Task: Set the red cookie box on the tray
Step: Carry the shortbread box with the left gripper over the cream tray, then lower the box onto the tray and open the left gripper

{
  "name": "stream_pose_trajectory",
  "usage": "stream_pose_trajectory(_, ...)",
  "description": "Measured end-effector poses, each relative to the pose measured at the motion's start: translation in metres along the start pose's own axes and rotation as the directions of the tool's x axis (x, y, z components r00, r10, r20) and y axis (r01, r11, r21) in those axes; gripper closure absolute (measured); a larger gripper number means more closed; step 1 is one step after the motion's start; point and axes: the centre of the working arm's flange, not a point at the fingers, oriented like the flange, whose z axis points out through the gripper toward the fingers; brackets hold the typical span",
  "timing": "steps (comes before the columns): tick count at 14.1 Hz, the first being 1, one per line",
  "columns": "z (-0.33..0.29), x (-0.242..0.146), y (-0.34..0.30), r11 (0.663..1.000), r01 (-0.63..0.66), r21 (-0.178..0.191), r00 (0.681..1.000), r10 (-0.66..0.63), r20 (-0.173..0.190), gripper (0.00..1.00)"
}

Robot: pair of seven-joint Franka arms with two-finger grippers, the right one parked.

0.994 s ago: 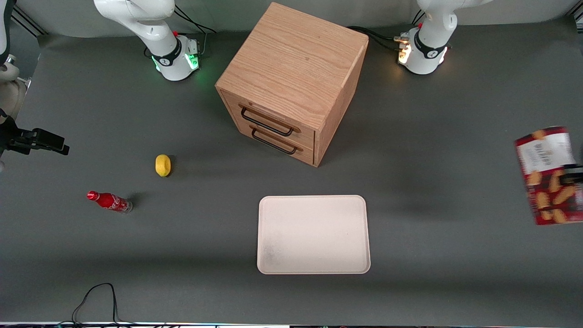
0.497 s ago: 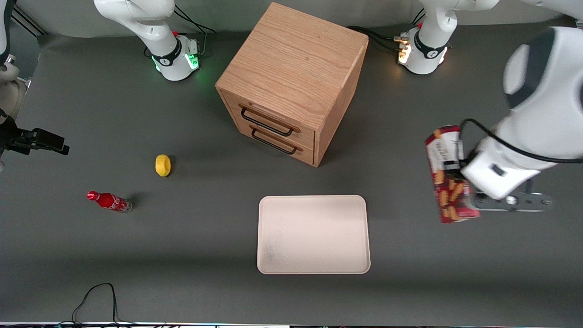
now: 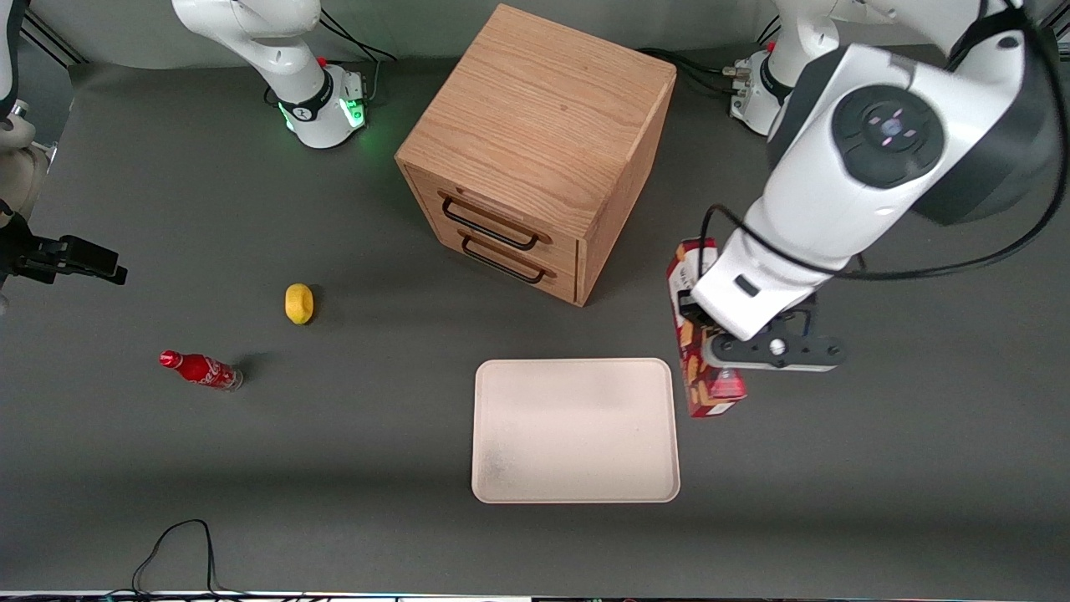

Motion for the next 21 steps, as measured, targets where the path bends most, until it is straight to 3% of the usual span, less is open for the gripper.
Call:
stream_pose_trajectory(3, 0.035, 0.009, 0.009, 1.000, -0.003, -0.003, 1.000, 0.003, 0.016, 0.97)
stream_pose_trajectory(11, 0.201, 0.038, 0.007, 0.999, 0.045, 0.019, 0.992, -0.047, 0.117, 0.97)
stream_pose_trajectory(16, 0.265, 0.049, -0.003, 0.998, 0.063, 0.007, 0.992, -0.064, 0.107, 0.97)
stream_pose_trajectory(21, 0.280, 0.056, -0.011, 0.998, 0.055, -0.009, 0.995, -0.054, 0.080, 0.97)
